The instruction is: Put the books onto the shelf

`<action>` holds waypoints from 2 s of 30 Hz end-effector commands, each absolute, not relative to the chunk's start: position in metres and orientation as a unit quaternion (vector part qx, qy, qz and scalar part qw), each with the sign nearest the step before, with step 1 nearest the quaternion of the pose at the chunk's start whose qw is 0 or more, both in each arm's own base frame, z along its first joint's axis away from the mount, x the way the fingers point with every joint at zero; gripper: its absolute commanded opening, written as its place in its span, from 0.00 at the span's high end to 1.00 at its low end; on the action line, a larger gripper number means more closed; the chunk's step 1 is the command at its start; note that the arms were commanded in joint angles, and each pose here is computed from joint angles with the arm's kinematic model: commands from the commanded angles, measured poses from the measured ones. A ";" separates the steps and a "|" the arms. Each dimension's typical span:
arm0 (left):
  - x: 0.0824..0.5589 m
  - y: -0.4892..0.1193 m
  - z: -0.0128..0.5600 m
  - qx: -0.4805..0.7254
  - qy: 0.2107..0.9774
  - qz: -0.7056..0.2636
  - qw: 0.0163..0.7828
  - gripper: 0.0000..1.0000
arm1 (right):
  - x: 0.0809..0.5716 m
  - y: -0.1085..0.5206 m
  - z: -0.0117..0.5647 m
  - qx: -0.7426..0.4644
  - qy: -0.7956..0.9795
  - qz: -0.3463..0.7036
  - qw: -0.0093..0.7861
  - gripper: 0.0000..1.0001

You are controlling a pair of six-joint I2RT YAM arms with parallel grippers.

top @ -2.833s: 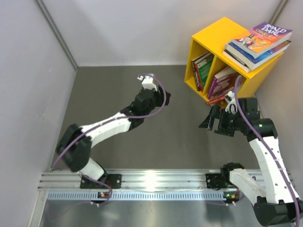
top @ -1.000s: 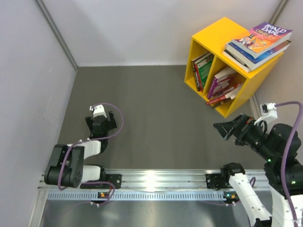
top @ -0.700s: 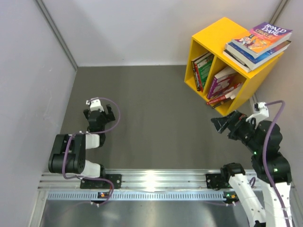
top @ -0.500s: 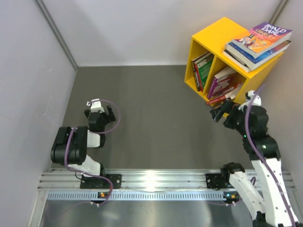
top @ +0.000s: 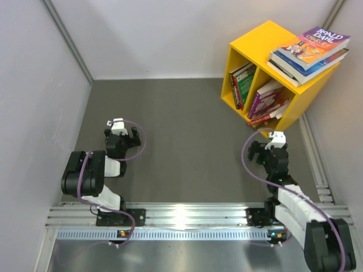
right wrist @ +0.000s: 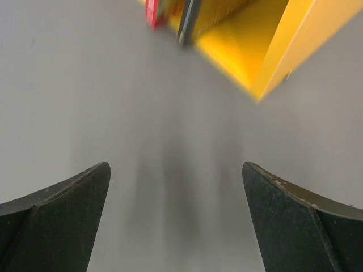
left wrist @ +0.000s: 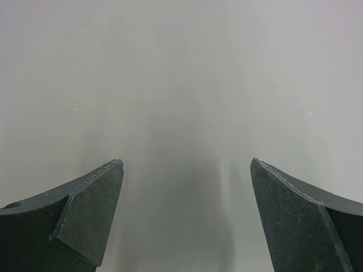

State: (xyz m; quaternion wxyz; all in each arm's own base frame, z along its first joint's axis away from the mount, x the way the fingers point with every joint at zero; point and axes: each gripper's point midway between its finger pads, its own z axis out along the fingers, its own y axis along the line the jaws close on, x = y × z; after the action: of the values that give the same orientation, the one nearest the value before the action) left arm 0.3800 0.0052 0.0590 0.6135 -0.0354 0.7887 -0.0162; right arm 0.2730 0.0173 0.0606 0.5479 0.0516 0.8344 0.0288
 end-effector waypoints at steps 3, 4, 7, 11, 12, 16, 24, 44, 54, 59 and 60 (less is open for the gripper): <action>0.393 0.001 0.082 -0.017 0.762 -0.023 0.646 0.01 | 0.326 -0.013 0.125 0.071 0.736 -0.035 0.672 0.00; 0.392 0.001 0.081 -0.017 0.763 -0.023 0.646 0.01 | 0.337 -0.012 0.134 0.066 0.731 -0.032 0.679 0.00; 0.392 0.002 0.081 -0.018 0.763 -0.022 0.646 0.01 | 0.364 -0.001 0.142 0.022 0.720 -0.019 0.694 0.00; 0.393 0.001 0.082 -0.017 0.762 -0.023 0.646 0.01 | 0.388 0.006 0.122 -0.021 0.737 -0.016 0.675 0.00; 0.393 0.002 0.081 -0.018 0.763 -0.021 0.646 0.01 | 0.391 0.006 0.128 -0.021 0.724 -0.012 0.690 0.00; 0.393 0.001 0.082 -0.017 0.762 -0.023 0.646 0.01 | 0.377 -0.015 0.117 0.019 0.721 -0.023 0.692 0.00; 0.392 0.002 0.082 -0.018 0.762 -0.021 0.646 0.01 | 0.382 -0.010 0.120 0.007 0.718 -0.013 0.696 0.00; 0.393 0.002 0.081 -0.017 0.763 -0.021 0.646 0.01 | 0.382 -0.009 0.120 0.006 0.718 -0.013 0.696 0.00; 0.393 0.002 0.081 -0.017 0.763 -0.021 0.646 0.01 | 0.382 -0.010 0.120 0.007 0.718 -0.014 0.696 0.00; 0.393 0.002 0.081 -0.017 0.763 -0.021 0.646 0.01 | 0.382 -0.009 0.120 0.006 0.718 -0.013 0.696 0.00; 0.393 0.002 0.079 -0.017 0.765 -0.021 0.643 0.01 | 0.381 -0.010 0.120 0.007 0.718 -0.014 0.695 0.00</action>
State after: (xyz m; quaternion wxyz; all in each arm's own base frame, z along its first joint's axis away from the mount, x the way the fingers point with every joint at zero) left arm 0.3802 0.0027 0.0591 0.6136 -0.0247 0.7890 -0.0187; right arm 0.3711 0.0030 0.0898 0.6543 -0.0065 0.7562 0.0037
